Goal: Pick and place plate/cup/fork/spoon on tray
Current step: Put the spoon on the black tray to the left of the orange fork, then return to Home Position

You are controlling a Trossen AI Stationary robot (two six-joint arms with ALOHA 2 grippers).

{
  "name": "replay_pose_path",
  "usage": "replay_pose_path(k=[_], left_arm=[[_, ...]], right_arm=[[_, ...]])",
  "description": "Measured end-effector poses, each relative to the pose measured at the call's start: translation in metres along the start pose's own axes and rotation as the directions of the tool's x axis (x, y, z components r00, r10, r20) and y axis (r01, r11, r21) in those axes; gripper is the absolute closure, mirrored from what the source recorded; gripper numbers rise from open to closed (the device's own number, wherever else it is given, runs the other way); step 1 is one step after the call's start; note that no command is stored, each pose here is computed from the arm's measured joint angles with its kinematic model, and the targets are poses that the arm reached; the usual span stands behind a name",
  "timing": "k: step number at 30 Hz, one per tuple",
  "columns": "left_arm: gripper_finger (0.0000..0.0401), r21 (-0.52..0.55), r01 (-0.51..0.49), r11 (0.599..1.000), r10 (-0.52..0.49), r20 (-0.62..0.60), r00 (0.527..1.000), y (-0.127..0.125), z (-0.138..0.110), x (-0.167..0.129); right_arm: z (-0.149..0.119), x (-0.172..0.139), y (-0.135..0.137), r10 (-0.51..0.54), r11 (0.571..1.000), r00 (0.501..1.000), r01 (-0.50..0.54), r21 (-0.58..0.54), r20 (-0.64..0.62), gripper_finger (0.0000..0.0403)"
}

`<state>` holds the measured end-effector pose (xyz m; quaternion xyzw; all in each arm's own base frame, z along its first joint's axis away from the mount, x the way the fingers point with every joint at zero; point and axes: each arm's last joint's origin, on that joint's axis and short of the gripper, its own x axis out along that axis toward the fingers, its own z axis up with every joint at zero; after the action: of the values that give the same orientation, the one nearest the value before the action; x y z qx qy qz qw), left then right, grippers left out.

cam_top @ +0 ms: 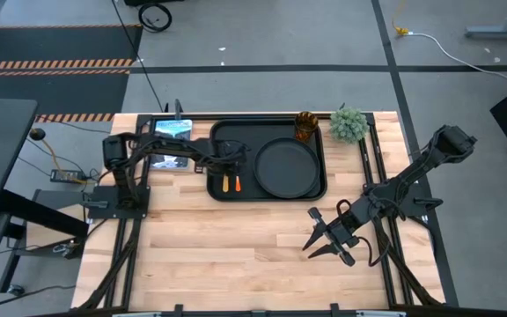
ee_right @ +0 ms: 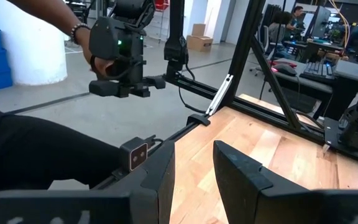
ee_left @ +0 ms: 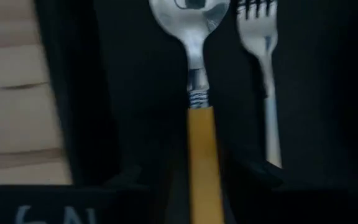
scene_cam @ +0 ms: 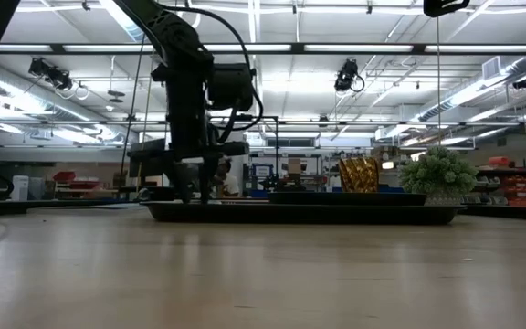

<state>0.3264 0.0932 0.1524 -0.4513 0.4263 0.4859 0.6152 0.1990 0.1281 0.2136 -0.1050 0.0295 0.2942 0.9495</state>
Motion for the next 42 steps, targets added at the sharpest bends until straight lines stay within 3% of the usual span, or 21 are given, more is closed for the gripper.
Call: replay_pose_path(k=[6,11,15,19,26,34,39,42], left_arm=[[0.0252,0.100,-0.025,0.995,0.021,0.047,0.999,0.002,-0.004,-0.021],[0.0255,0.221,0.053,0.974,-0.074,0.089,0.993,-0.003,-0.013,-0.048],[0.0256,0.278,0.132,0.952,-0.165,0.101,0.981,-0.007,-0.029,-0.072],[0.0257,0.376,0.210,0.903,-0.265,0.098,0.959,-0.011,-0.046,-0.093],[0.0257,0.497,0.302,0.814,-0.407,0.116,0.906,-0.009,-0.064,-0.129],[0.0257,0.591,0.233,0.773,-0.496,0.333,0.802,0.006,-0.074,-0.175],[0.0257,0.662,0.125,0.739,-0.537,0.467,0.703,0.007,-0.082,-0.192],[0.0258,0.718,0.063,0.694,-0.578,0.503,0.642,0.001,-0.087,-0.200]], right_arm=[[0.006,-0.010,-0.003,-0.007,1.000,1.000,0.007,-0.012,-0.011,0.0286],[0.010,-0.025,-0.011,-0.048,0.998,0.999,0.048,-0.026,0.013,0.0286],[-0.001,-0.046,-0.020,-0.130,0.990,0.985,0.134,-0.031,0.112,0.0291],[-0.014,-0.068,-0.027,-0.219,0.974,0.953,0.225,-0.005,0.208,0.0300],[-0.029,-0.092,-0.036,-0.319,0.947,0.915,0.316,0.054,0.246,0.0325],[-0.032,-0.112,-0.046,-0.416,0.908,0.866,0.409,0.085,0.276,0.0353],[-0.034,-0.119,-0.050,-0.397,0.918,0.881,0.380,0.116,0.258,0.0370],[-0.036,-0.122,-0.052,-0.386,0.922,0.888,0.365,0.126,0.252,0.0381]])
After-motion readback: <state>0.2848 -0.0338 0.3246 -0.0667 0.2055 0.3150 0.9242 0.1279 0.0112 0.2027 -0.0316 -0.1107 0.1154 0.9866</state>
